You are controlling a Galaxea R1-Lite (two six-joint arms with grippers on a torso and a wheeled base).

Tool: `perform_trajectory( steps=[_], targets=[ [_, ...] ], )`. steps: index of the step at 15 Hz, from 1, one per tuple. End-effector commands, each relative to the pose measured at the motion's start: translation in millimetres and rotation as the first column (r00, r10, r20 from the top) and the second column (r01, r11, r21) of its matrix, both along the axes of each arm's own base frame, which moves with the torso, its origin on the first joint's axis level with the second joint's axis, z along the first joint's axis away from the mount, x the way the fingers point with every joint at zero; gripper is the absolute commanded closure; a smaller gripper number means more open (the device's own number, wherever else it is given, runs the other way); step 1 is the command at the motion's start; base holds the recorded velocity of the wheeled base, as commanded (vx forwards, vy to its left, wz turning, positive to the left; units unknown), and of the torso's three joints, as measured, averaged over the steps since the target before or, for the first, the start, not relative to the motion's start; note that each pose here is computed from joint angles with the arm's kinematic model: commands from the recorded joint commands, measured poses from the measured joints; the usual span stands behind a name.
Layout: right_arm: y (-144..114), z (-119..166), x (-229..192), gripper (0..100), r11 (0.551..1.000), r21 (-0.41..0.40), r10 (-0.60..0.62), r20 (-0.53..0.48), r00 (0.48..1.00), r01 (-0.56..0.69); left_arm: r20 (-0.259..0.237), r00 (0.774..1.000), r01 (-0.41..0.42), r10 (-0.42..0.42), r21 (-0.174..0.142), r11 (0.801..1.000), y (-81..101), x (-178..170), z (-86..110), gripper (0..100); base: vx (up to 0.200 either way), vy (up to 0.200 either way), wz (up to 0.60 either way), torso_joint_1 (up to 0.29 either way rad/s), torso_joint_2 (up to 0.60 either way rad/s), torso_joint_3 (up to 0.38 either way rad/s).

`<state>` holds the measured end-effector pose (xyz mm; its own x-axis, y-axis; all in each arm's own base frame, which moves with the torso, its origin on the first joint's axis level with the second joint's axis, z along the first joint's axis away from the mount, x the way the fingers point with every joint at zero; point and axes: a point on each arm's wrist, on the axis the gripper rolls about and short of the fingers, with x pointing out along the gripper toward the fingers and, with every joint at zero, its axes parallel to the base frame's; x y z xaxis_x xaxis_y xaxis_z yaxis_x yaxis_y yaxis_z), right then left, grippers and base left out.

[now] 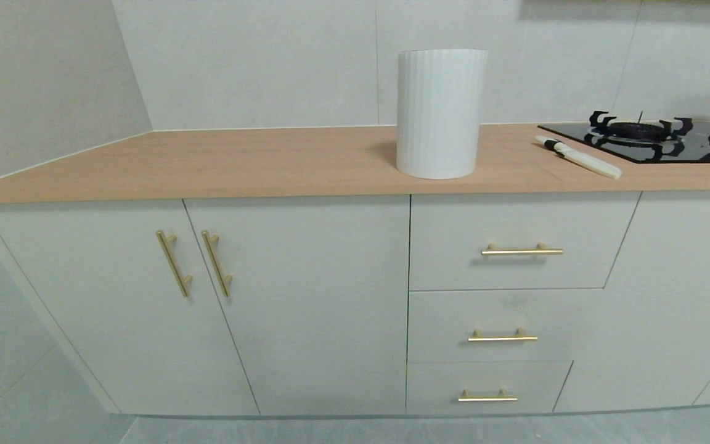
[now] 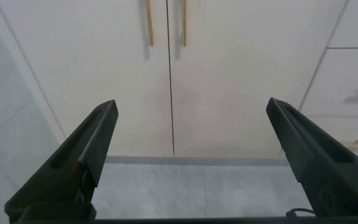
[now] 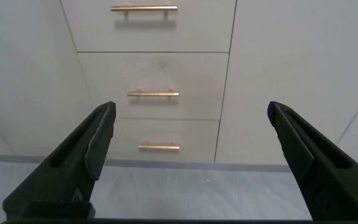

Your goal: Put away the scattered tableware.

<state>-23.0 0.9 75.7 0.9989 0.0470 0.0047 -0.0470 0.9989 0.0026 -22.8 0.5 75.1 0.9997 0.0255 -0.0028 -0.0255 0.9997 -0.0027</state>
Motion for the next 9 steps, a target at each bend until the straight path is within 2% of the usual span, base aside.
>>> perform_trajectory(
  steps=[1,9],
  targets=[
    [0.0,0.1,0.1,0,1.000,0.000,0.001,-0.002,1.000,-0.001,0.000,1.000,-0.001,0.001,0.000,1.000,0.0,0.0,0.0,0,0.200,0.000,0.00,0.002,0.00,0.007],
    [0.0,0.1,0.1,0,1.000,0.000,-0.001,-0.002,1.000,0.001,0.000,1.000,-0.001,0.001,0.000,1.000,0.0,0.0,0.0,0,0.200,0.000,0.00,0.002,0.00,0.004]
  ],
)
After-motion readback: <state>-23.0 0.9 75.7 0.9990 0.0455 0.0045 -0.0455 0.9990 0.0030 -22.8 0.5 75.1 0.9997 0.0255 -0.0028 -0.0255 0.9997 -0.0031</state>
